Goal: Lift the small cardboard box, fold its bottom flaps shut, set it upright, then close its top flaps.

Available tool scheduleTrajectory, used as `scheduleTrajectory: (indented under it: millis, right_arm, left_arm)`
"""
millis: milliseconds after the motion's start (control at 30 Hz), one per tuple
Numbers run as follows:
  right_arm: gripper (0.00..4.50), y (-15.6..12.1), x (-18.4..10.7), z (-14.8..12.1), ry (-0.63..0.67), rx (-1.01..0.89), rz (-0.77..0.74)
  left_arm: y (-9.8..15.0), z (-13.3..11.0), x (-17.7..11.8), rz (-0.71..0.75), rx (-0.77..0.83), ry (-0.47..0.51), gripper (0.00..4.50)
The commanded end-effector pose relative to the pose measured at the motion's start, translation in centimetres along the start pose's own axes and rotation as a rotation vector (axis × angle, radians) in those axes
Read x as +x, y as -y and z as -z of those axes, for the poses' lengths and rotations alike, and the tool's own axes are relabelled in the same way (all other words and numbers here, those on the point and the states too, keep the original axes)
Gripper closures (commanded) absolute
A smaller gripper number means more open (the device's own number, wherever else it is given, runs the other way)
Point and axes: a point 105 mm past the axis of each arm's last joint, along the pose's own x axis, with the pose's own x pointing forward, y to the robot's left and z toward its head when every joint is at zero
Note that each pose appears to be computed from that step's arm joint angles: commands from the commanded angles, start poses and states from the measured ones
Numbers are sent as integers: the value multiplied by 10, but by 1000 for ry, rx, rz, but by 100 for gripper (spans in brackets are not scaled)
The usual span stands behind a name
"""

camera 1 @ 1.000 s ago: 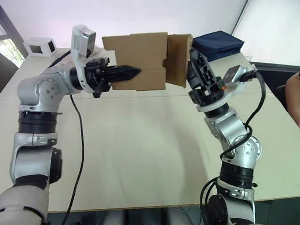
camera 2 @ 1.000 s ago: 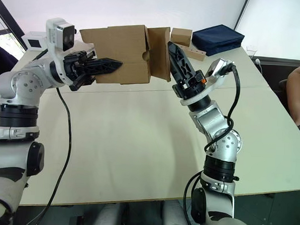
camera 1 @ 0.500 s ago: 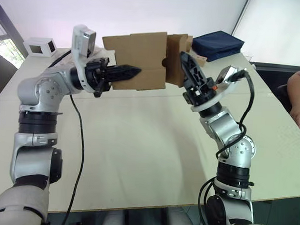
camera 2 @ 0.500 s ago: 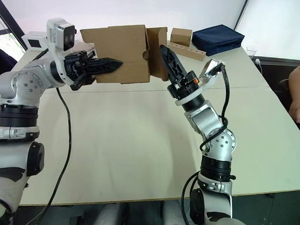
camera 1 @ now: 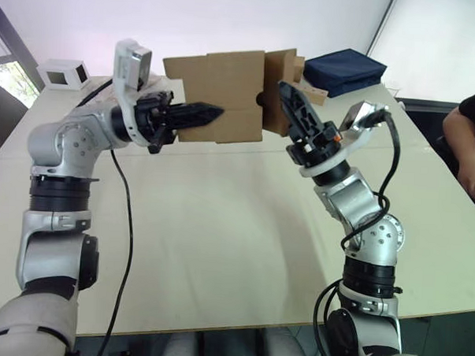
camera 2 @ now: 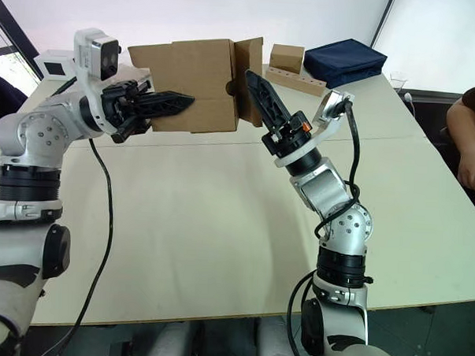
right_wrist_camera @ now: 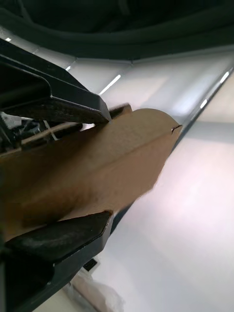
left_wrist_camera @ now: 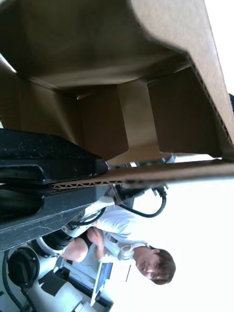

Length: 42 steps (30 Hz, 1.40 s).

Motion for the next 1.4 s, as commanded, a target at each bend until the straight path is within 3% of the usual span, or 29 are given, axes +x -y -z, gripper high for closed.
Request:
scheduleTrajectory:
  millis: [33, 367, 867, 900, 967, 1400]
  right_arm:
    - [163, -24, 6, 7, -57, -38, -107]
    - [163, -15, -2, -11, 36, 12, -97]
    - [163, 2, -4, -10, 58, -3, -11]
    - [218, 1, -4, -10, 63, -4, -11]
    - [272, 1, -4, -10, 66, -3, -10]
    - [272, 7, 2, -2, 40, -53, 30]
  left_arm:
    - [4, -10, 2, 13, 45, 9, 450]
    - [4, -8, 2, 7, 44, 13, 450]
    - [4, -8, 3, 9, 37, 15, 450]
    - [4, -8, 3, 10, 37, 14, 450]
    - [4, -7, 3, 12, 37, 12, 450]
    - [4, -7, 3, 9, 34, 12, 450]
